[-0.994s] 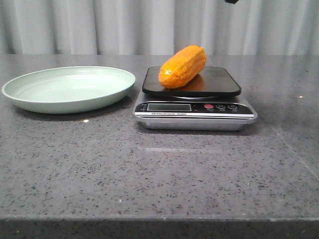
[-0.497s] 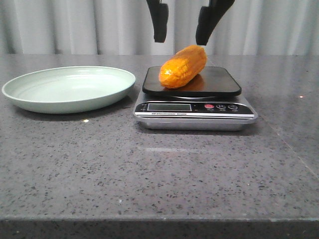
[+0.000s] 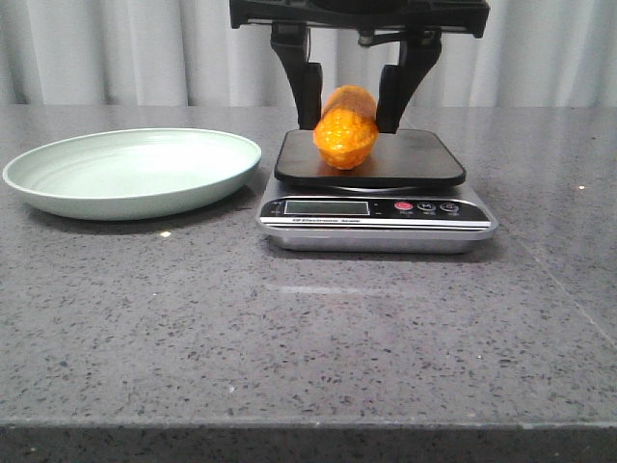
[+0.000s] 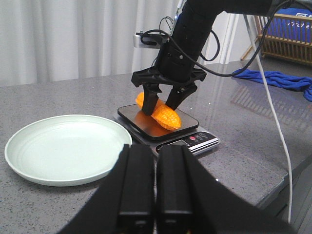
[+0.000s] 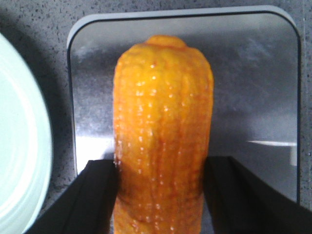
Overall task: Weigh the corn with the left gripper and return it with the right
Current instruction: 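Lower the right gripper onto the corn on the scale and close, then carry the corn with the right gripper back onto the green plate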
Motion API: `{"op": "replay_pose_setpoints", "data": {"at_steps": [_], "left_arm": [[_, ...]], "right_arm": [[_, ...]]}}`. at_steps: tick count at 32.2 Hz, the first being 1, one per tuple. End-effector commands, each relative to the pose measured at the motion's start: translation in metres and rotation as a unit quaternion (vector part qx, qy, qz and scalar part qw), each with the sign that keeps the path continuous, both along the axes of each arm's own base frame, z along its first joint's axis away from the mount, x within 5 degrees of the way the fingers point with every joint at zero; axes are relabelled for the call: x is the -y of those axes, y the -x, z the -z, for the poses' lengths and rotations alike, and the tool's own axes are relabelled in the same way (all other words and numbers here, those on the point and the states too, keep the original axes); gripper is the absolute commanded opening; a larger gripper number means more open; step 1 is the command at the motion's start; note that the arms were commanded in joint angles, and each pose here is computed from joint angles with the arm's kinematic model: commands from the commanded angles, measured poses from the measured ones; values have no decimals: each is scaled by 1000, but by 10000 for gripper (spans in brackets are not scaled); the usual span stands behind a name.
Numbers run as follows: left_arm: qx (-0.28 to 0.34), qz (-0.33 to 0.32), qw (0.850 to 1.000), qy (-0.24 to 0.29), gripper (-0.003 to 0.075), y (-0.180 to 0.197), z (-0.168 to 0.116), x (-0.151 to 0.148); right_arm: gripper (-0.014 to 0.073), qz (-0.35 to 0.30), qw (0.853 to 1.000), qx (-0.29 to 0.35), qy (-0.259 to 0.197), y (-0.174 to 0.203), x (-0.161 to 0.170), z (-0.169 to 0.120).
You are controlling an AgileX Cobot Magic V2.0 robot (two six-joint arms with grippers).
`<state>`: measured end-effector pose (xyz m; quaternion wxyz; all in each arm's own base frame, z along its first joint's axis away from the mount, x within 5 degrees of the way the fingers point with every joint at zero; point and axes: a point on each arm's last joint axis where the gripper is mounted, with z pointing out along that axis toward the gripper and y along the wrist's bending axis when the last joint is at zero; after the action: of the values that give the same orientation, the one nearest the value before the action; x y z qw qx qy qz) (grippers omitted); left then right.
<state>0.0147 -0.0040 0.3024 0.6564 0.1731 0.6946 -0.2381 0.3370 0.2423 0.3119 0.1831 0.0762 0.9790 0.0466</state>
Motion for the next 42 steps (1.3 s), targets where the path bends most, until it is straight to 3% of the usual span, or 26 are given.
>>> {"op": "replay_pose_setpoints", "data": {"at_steps": [1, 9, 16, 25, 32, 38, 42], "left_arm": [[42, 5, 999, 29, 128, 3, -14, -1], [42, 5, 999, 29, 128, 3, -14, -1], [42, 5, 999, 29, 127, 3, -14, -1], [42, 5, 999, 29, 127, 3, -14, -1], [42, 5, 999, 29, 127, 3, -14, -1], [42, 5, 999, 29, 127, 3, -14, -1], [42, 5, 999, 29, 127, 3, -14, -1]], "right_arm": [[489, 14, 999, -16, 28, 6, 12, -12], [437, 12, 1000, -10, 25, 2, 10, -9], [437, -12, 998, -33, 52, -2, 8, 5], [436, -17, 999, -22, 45, -4, 4, 5], [436, -83, 996, 42, 14, 4, -21, -29], [436, -137, 981, 124, -53, 20, -58, -55], [436, -159, 970, 152, -107, 21, -80, -52]]}}
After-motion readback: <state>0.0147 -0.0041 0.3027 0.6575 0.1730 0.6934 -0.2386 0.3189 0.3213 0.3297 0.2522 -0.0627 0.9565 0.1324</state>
